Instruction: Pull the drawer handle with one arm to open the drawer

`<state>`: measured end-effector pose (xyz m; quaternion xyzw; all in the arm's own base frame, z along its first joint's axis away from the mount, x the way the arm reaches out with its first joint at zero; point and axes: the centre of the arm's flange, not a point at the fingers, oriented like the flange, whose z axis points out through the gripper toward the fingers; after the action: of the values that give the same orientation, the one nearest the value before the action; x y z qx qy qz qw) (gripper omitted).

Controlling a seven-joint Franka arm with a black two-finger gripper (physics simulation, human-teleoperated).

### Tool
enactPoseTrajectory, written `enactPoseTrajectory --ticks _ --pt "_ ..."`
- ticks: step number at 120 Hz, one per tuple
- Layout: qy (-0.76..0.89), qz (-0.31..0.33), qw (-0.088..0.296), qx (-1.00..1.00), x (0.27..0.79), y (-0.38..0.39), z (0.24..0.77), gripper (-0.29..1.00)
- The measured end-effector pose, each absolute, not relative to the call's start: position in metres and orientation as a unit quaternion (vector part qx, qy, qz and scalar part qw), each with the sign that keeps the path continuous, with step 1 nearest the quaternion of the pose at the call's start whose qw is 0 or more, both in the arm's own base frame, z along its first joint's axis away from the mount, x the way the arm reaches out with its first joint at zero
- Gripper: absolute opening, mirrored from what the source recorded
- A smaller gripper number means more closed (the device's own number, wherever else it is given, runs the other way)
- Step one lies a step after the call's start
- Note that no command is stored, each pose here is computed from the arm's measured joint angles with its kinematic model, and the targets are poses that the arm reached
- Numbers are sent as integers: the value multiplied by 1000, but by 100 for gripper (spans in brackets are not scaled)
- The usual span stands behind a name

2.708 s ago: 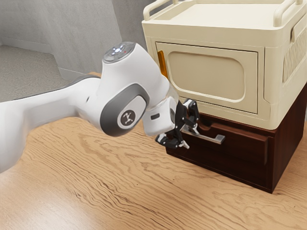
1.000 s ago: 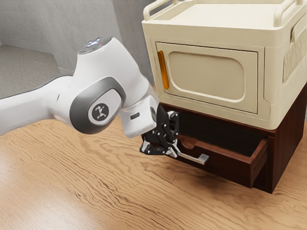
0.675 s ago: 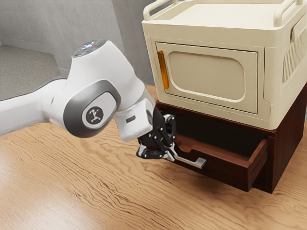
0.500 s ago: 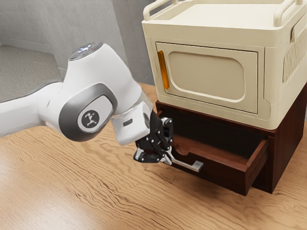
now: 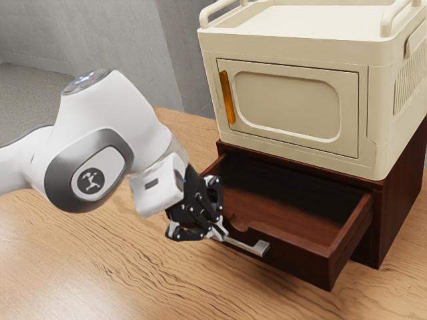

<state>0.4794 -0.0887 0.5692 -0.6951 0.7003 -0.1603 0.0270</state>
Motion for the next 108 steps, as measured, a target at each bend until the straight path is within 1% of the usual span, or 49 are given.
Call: enactPoseTrajectory --ticks 27,35,39,47,61,71,81,92,100,108 --pt "698 -161 25 -697 466 -88 573 -9" --pt "697 -161 27 -698 464 -87 576 -8" --pt "697 -164 30 -698 462 -88 580 -4" --pt "695 -170 39 -698 459 -88 590 8" --pt "694 -177 46 -696 457 -90 603 33" --pt "697 -186 53 -690 456 -97 620 45" --pt "702 -195 61 -682 455 -107 638 53" --pt "700 -207 68 -680 457 -109 658 59" --pt "699 -212 69 -679 482 -114 679 62" --pt "701 -205 63 -680 498 -120 683 64"
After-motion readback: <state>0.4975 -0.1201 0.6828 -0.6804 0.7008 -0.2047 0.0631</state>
